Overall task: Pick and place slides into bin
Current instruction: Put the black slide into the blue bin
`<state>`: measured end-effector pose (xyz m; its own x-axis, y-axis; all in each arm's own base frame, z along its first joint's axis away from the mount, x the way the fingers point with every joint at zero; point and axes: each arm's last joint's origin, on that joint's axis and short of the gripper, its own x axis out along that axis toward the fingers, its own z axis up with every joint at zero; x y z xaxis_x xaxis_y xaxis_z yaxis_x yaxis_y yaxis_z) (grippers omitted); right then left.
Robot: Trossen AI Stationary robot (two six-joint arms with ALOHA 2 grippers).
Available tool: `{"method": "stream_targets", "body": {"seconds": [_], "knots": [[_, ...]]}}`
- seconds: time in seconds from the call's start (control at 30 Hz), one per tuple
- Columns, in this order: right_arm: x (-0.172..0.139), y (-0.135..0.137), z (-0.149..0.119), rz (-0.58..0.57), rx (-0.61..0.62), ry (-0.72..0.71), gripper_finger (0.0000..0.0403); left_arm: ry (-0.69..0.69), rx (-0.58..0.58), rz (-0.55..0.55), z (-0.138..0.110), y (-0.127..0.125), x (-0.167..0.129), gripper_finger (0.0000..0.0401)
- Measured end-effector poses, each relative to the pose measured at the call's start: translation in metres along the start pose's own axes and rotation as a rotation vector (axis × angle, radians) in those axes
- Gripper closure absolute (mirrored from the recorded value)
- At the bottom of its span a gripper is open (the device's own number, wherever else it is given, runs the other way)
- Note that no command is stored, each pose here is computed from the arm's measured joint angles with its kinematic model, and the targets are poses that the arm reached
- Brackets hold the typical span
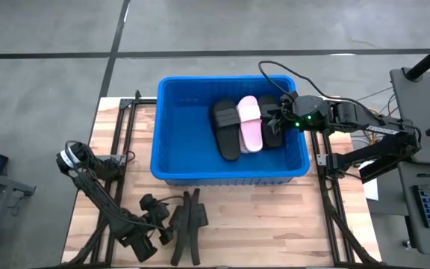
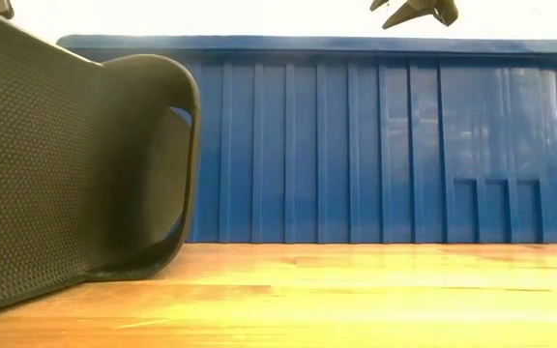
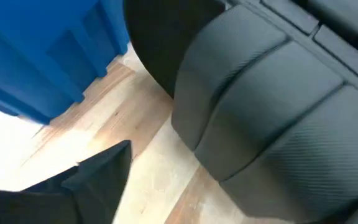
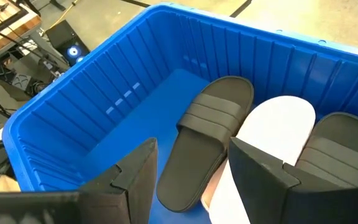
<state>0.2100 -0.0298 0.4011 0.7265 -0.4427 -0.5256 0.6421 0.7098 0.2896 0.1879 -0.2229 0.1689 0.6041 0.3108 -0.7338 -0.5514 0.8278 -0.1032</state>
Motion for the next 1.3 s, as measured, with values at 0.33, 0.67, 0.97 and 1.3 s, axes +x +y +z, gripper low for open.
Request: {"method": "stream_targets", "body": {"seconds": [0.33, 0.67, 0.97, 1.3], "knots": [[0.0, 0.0, 0.0, 0.0, -0.018, 0.0, 0.0216, 0.0, -0.002, 0.013, 0.002, 0.002, 0.003, 0.0276], [0.0, 0.0, 0.0, 0.0, -0.025, 0.0, 0.0216, 0.235, 0.009, -0.098, 0.015, 0.005, -0.022, 0.0393], [0.0, 0.0, 0.0, -0.001, -0.03, 0.001, 0.0216, 0.206, -0.039, -0.35, 0.068, 0.027, -0.083, 0.0397], [0.0, 0.0, 0.0, -0.001, -0.041, 0.002, 0.0216, -0.384, -0.188, -0.355, 0.133, 0.074, -0.127, 0.0398]]}}
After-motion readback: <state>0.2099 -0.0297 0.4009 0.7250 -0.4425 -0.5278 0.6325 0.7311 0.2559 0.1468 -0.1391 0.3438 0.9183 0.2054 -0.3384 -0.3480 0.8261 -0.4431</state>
